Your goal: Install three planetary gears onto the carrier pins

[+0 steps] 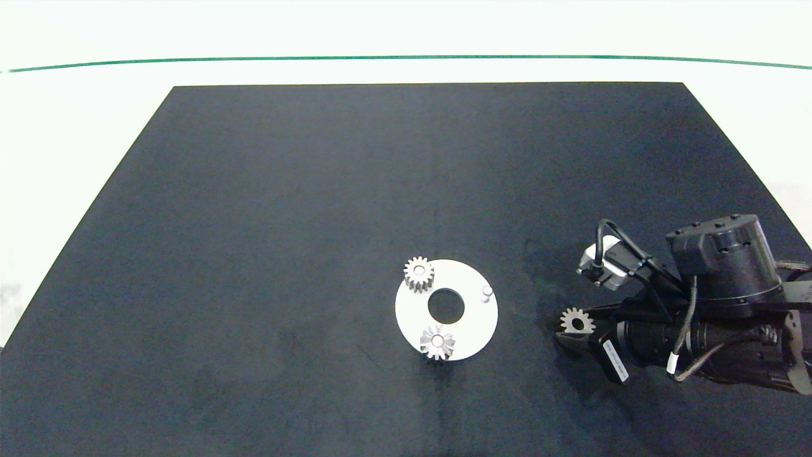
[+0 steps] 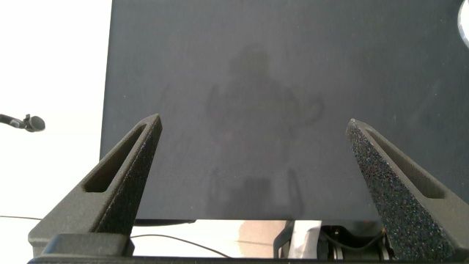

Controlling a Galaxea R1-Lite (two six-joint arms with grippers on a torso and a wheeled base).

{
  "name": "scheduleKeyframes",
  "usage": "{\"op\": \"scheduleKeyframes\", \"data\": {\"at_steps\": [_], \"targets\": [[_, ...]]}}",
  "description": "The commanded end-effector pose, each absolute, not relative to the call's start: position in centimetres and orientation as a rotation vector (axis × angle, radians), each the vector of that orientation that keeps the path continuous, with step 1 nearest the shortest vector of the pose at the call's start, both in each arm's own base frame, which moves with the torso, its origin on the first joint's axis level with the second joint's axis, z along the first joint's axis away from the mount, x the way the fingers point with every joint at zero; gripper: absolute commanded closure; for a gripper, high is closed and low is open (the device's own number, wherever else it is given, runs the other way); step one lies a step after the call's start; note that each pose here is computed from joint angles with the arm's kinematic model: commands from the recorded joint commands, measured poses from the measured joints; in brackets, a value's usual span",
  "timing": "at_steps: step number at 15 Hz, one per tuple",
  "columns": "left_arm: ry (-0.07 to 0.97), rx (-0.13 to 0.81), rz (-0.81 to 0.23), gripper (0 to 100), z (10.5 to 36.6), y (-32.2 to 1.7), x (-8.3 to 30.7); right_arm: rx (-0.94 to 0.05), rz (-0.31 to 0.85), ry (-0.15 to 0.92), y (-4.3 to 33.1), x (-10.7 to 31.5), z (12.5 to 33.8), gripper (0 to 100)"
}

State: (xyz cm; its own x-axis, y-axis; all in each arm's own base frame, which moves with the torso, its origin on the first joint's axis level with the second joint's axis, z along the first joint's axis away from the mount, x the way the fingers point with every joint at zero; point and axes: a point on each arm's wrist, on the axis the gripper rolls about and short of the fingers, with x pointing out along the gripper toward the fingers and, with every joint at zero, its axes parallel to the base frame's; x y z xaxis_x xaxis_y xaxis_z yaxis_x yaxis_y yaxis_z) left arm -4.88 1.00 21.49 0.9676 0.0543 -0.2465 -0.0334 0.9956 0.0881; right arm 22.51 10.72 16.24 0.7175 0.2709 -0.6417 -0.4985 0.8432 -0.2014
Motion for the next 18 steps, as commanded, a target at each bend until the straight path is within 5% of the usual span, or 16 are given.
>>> {"op": "scheduleKeyframes", "data": {"at_steps": [1,18], "targets": [[0.256,0.084,0.044,0,21.51,1.0,-4.85,-0.379,0.437,0.643,10.84,22.74,16.02,52],[0.255,0.084,0.048,0,21.24,1.02,-5.03,-0.366,0.431,0.657,10.97,23.02,15.54,85]]}}
